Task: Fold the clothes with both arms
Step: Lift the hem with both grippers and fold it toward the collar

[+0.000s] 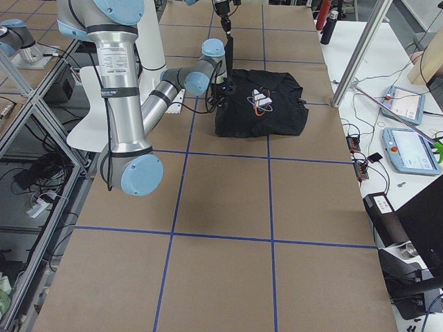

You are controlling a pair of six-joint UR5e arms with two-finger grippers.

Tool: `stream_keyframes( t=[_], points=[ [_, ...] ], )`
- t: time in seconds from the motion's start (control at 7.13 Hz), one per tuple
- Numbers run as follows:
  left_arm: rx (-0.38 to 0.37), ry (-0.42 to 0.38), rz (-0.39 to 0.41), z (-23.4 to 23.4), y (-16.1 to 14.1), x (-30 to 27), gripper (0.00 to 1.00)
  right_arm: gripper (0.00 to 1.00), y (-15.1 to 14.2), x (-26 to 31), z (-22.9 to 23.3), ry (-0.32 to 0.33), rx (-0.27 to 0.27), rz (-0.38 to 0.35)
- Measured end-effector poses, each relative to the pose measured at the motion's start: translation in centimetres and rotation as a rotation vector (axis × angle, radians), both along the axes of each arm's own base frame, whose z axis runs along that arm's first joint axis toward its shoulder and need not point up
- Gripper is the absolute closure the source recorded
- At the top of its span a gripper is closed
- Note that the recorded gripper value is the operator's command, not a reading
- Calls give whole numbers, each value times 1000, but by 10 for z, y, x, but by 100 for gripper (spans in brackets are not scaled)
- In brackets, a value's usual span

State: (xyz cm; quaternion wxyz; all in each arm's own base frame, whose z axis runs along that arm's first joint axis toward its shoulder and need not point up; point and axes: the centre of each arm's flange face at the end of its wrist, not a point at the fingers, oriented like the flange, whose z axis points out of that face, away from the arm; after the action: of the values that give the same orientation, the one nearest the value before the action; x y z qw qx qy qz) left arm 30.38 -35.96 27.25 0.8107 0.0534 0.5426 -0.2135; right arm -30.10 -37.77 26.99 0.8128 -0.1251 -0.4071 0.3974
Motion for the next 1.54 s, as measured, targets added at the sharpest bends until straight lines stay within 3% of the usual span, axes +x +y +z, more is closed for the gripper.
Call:
stream_keyframes(
  t=[0.42,0.98,1.54],
  points=[
    [15,-57,-78,15,-70,9,100,100,-70,11,8,97,39,14],
    [44,-113,-126,14,-150,31,100,100,-163,-11,8,167,51,31],
    [72,-135,-153,39,-192,43,100,100,-252,-40,13,207,87,34]
  ],
)
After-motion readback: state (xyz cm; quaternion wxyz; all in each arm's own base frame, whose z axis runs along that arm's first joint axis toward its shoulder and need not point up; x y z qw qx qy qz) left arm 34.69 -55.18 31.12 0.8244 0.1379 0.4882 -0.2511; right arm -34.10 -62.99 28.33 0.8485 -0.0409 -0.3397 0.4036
